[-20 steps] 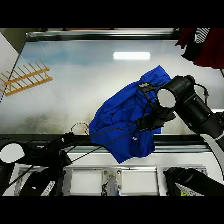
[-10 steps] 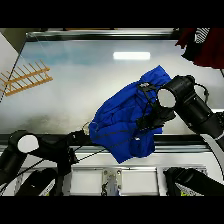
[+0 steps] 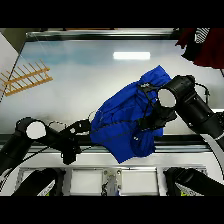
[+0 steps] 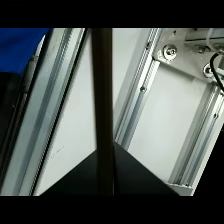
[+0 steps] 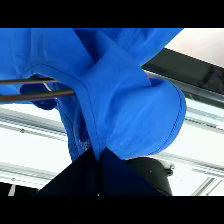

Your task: Fold the clothes and pants, and hang the long-sleeved shirts on hangers.

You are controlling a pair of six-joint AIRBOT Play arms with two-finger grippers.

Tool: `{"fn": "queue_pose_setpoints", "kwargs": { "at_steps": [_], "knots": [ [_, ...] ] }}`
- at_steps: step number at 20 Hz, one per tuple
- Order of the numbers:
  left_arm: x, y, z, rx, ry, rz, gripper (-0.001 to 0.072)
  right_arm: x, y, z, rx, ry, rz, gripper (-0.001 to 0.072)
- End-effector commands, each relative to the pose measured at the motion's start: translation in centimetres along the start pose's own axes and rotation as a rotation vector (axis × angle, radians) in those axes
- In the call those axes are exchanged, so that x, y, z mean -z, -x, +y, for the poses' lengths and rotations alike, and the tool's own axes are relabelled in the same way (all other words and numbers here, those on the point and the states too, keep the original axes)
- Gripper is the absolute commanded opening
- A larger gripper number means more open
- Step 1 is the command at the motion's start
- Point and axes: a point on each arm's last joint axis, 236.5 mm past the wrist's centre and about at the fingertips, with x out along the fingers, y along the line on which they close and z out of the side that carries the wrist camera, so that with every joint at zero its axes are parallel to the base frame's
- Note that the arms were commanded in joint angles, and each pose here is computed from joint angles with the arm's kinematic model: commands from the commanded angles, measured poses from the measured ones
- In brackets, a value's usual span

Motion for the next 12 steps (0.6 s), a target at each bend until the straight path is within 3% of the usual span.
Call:
{"fn": "queue_pose_setpoints", "kwargs": {
  "at_steps": [1, 7, 12],
  "knots": [
    [0.2, 0.2, 0.6, -0.032, -0.018, 0.009, 0.0008, 0.1, 0.0, -0.3, 0.011, -0.002, 0.003, 0.0008],
    [-2.3, 0.0, 0.0, -0.058, -0.107, -0.157, 0.0009, -0.8, 0.9, -0.8, 0.03, 0.01, -0.044, 0.0008],
    [-3.0, -0.6, 0.4, -0.002, -0.125, -0.102, 0.0007, -1.6, 2.2, -0.9, 0.032, 0.021, -0.09, 0.0008]
  ]
}}
